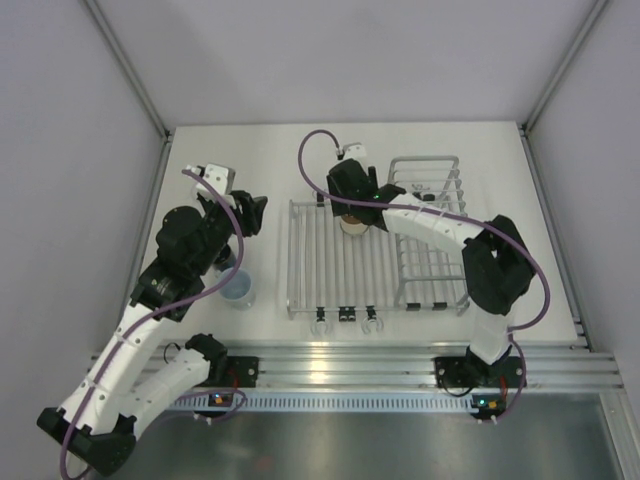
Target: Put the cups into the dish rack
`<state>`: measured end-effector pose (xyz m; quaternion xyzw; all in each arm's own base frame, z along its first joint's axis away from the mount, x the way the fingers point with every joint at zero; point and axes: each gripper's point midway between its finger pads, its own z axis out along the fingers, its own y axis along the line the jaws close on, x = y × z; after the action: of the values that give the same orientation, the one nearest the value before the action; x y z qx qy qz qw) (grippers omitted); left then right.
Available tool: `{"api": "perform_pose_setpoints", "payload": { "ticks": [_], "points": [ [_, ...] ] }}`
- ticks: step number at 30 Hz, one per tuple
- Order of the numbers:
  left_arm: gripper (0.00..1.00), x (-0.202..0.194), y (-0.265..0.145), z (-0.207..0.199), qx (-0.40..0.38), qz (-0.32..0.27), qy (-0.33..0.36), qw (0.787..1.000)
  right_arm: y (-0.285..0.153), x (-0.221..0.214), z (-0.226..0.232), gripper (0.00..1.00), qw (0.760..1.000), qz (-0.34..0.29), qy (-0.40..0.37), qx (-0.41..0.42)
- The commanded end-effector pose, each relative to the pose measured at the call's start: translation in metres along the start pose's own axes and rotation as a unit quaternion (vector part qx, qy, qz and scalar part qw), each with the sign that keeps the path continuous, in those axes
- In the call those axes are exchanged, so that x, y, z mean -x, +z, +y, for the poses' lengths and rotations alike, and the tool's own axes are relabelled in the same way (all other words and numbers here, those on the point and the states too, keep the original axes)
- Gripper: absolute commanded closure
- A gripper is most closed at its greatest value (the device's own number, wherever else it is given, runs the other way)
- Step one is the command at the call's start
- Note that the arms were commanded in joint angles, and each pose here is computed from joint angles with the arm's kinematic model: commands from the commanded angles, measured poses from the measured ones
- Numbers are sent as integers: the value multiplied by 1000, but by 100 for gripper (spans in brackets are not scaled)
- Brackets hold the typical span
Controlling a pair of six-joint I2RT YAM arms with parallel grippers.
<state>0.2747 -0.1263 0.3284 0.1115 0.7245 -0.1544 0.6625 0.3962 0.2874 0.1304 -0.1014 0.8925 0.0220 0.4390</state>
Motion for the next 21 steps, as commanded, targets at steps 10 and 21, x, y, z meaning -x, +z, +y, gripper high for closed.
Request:
{"api": "perform_pose_setpoints", "payload": {
  "ticks": [10,21],
  "points": [
    [43,7,-1,0,-4,-15,2,1000,1,5,-7,48,1000,-11,22,-14],
    [43,8,-2,-2,-7,-16,2,1000,-8,14,-16,19,999,-16,11,-32]
  ]
}}
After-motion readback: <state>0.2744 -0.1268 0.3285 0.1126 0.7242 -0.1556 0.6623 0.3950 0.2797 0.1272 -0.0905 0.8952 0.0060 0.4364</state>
